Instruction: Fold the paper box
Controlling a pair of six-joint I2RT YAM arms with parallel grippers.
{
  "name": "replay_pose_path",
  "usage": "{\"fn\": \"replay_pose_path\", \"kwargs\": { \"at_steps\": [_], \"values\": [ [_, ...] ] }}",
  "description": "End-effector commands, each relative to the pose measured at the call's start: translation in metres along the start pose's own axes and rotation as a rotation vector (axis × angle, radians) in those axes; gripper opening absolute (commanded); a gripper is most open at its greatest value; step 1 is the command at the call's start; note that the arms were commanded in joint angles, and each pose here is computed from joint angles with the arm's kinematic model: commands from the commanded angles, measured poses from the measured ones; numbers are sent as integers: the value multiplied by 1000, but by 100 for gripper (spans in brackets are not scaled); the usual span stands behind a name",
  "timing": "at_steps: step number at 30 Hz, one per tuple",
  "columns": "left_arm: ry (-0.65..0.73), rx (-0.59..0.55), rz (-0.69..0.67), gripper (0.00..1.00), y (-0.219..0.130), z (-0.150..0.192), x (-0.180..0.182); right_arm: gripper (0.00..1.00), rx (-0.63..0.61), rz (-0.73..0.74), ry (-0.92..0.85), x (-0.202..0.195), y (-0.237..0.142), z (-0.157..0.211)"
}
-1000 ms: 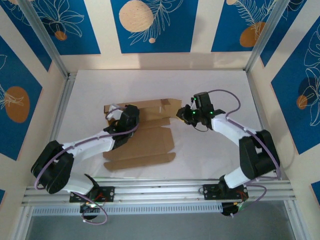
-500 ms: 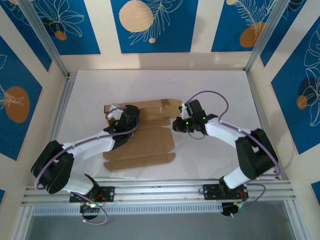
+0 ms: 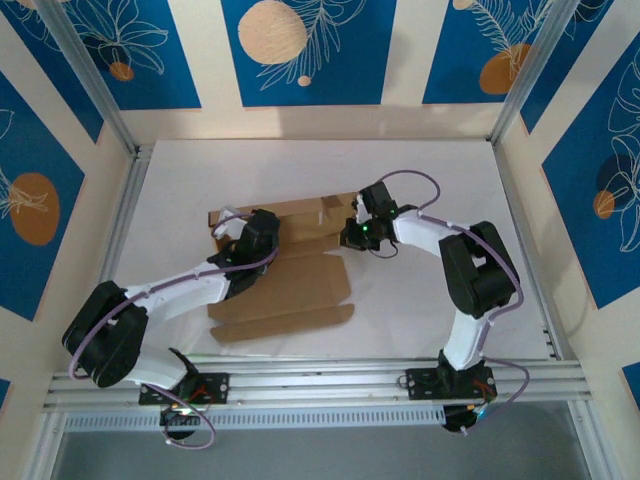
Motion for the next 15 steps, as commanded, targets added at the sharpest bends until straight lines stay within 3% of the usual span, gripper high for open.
{"fn": "replay_pose_path", "kwargs": {
  "at_steps": [1, 7, 15],
  "values": [
    [69, 27, -16, 0, -1, 7, 0, 27, 31, 25, 14, -2, 9, -4],
    [60, 38, -9, 0, 1, 11, 2, 40, 7, 21, 9, 4, 19, -6],
    [46, 49, -9, 0, 1, 14, 3, 45, -93, 8, 4, 4, 37, -14]
  ]
}}
Point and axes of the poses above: each hand's point on the last joint's axis, 136 mm out from that joint toward the fingers, its own y axis out along the fingers, its own x axis along the line the jaws close on, z = x × y, the point moved 9 cm from there along -y, back along the fingers, and after that the axes turned 4 degrees about -y, right-handed, at the moved point
